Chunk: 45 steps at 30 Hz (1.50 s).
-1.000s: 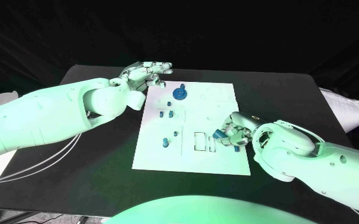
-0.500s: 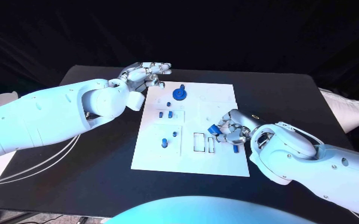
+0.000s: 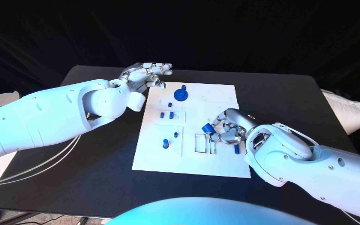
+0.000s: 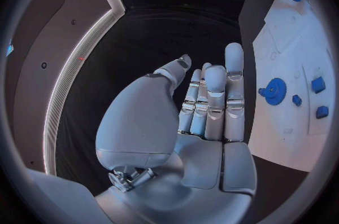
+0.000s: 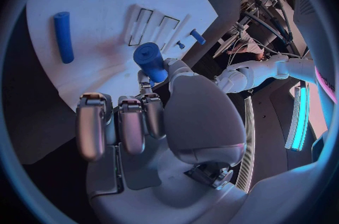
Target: Assemble the parts on the task board
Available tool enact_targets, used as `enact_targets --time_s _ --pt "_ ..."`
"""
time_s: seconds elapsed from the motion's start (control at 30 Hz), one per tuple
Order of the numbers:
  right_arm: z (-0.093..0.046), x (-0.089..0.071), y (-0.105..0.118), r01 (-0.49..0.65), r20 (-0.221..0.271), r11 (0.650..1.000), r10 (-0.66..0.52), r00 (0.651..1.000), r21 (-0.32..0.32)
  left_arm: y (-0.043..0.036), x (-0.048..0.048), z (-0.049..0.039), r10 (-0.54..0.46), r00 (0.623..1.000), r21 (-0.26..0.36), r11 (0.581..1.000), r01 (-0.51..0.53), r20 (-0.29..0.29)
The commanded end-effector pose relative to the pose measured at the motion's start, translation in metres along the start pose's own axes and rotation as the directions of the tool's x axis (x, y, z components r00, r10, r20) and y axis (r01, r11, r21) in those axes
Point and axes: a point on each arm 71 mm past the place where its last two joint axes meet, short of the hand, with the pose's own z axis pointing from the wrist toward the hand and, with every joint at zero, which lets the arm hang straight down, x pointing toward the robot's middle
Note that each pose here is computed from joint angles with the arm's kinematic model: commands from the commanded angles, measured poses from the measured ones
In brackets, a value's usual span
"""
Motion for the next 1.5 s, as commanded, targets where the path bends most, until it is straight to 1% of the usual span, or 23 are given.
enact_targets --time_s 0.03,0.1,0.27,0.4,0.5,1.0,1.2,1.5 --pt "0.0 0.009 0.002 -0.028 -0.086 0.999 0.03 0.996 0.025 -0.0006 0.0029 0.0003 -0.004 1.0 0.006 1.0 0.004 -0.021" --pt "0.001 0.012 0.003 -0.03 -0.112 0.999 0.034 0.993 0.031 -0.0006 0.003 0.0003 -0.004 1.0 0.006 1.0 0.004 -0.021" --pt "0.003 0.017 0.004 -0.022 -0.155 0.999 0.028 0.987 0.039 -0.0007 0.0028 0.0001 -0.004 1.0 0.006 1.0 0.004 -0.022" --pt "0.004 0.02 0.004 -0.005 -0.178 0.999 0.012 0.984 0.041 -0.0012 0.0007 -0.0004 -0.003 1.0 0.007 1.0 0.003 -0.018" --pt "0.004 0.02 0.003 0.015 -0.185 0.999 -0.007 0.983 0.039 -0.0015 -0.0011 -0.0008 -0.002 1.0 0.008 1.0 0.002 -0.013" --pt "0.008 0.02 0.002 0.063 -0.173 0.998 -0.056 0.983 0.032 -0.0009 -0.0007 -0.0013 0.003 1.0 -0.002 1.0 -0.003 -0.017" --pt "0.008 0.02 0.002 0.08 -0.179 0.996 -0.074 0.981 0.028 -0.0009 -0.0005 -0.0015 0.003 1.0 -0.003 1.0 -0.003 -0.021" --pt "0.009 0.02 0.004 0.087 -0.172 0.996 -0.082 0.982 0.024 -0.0008 0.0002 -0.0016 0.002 1.0 -0.004 1.0 -0.002 -0.025"
